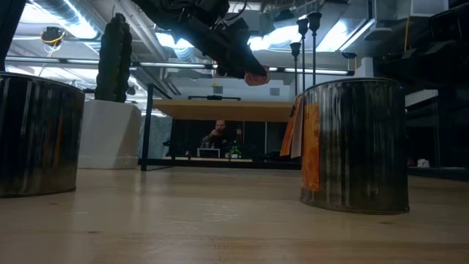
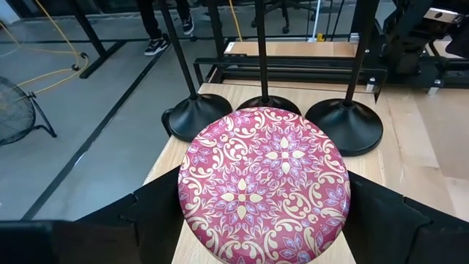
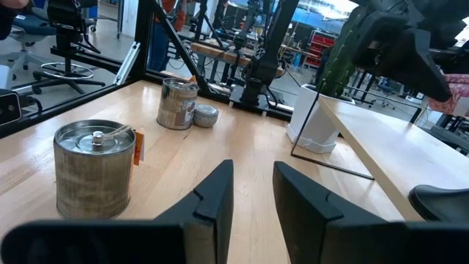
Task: Pick & Place candle stick holders
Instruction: Put the pink scented candle on the shelf
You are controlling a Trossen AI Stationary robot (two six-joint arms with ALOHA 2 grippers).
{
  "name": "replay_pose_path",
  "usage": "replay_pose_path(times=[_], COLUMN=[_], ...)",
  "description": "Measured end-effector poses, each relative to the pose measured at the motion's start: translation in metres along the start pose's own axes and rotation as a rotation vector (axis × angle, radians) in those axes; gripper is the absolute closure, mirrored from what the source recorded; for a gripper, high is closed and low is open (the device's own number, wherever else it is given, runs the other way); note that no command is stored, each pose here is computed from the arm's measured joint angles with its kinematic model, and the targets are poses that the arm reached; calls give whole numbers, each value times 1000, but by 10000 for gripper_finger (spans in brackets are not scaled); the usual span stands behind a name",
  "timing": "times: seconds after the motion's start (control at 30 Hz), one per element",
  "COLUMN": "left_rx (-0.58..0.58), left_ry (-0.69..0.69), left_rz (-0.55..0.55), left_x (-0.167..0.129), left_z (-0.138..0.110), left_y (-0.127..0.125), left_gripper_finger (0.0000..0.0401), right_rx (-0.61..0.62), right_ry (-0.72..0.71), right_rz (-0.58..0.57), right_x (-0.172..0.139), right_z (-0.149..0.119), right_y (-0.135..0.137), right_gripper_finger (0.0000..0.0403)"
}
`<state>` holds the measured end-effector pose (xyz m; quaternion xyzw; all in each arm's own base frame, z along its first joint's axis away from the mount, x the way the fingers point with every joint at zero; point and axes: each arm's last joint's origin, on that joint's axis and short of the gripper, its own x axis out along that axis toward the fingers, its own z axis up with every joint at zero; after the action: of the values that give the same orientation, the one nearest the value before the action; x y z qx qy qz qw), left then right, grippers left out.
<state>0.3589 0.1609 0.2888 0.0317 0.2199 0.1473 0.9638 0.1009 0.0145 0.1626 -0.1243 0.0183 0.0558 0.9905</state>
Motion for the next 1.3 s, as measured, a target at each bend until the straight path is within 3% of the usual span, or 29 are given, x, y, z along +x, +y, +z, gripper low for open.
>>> replay_pose_path(times=[0.8, 1.03, 1.3], left_rx=[6, -75, -61], left_ry=[45, -13, -10], left_rz=[-12, -4, 102], left_x=[0, 0, -1], left_z=[-4, 2, 7], left_y=[-2, -2, -3], left_gripper_finger=[106, 106, 106], right_rx=[0, 0, 0], right_ry=[0, 1, 0], right_rz=[0, 0, 0], right_x=[0, 0, 0], right_z=[0, 0, 0], right_y=[0, 0, 0], right_gripper_finger=[302, 302, 302])
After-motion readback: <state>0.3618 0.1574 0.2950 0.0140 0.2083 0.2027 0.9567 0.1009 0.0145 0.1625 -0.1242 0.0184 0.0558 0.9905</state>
